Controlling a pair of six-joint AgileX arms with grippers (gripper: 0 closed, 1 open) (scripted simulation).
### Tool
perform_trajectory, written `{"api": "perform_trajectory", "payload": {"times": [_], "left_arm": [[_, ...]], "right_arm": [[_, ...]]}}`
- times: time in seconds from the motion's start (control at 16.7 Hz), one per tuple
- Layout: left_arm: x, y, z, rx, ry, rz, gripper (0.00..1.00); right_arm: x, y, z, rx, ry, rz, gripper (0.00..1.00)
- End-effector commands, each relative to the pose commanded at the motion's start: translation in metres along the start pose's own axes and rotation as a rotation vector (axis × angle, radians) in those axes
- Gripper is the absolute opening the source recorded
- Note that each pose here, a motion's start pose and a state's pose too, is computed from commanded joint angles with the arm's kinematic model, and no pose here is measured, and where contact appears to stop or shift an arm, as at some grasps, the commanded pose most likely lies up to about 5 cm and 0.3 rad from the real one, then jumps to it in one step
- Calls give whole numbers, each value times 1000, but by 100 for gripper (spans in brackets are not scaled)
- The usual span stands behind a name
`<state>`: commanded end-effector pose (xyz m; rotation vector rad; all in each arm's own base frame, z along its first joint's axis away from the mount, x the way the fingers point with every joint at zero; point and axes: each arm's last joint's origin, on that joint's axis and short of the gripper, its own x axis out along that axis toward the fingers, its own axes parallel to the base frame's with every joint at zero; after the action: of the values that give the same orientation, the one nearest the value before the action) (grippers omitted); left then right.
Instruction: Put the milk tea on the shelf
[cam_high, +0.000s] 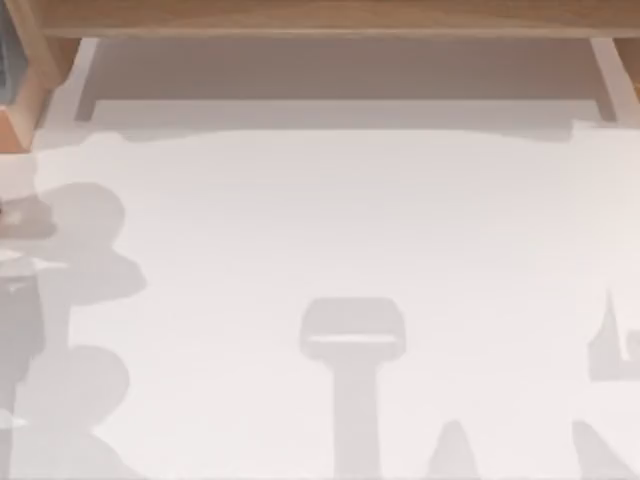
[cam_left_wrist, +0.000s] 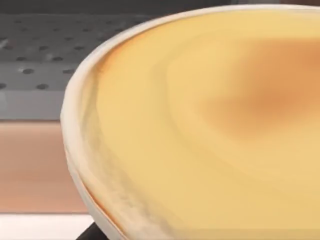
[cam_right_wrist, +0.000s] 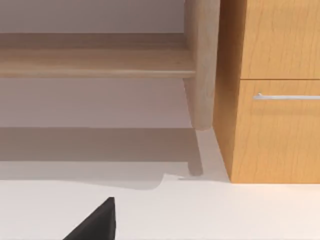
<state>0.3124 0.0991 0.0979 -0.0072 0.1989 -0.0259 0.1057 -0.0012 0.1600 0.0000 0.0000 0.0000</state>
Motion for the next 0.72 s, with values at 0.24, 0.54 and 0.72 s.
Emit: {"api": "perform_trajectory", "payload": {"times": [0.24,0.54,0.72], "left_arm": [[0,0,-1,1,2,0,0],[22,-45,39,37,-77,-110,0],[38,-106,64,42,-67,-235,0]], "right_arm": [[0,0,0,0,0,0,100],[0,0,0,0,0,0,100],[0,0,0,0,0,0,100]]}}
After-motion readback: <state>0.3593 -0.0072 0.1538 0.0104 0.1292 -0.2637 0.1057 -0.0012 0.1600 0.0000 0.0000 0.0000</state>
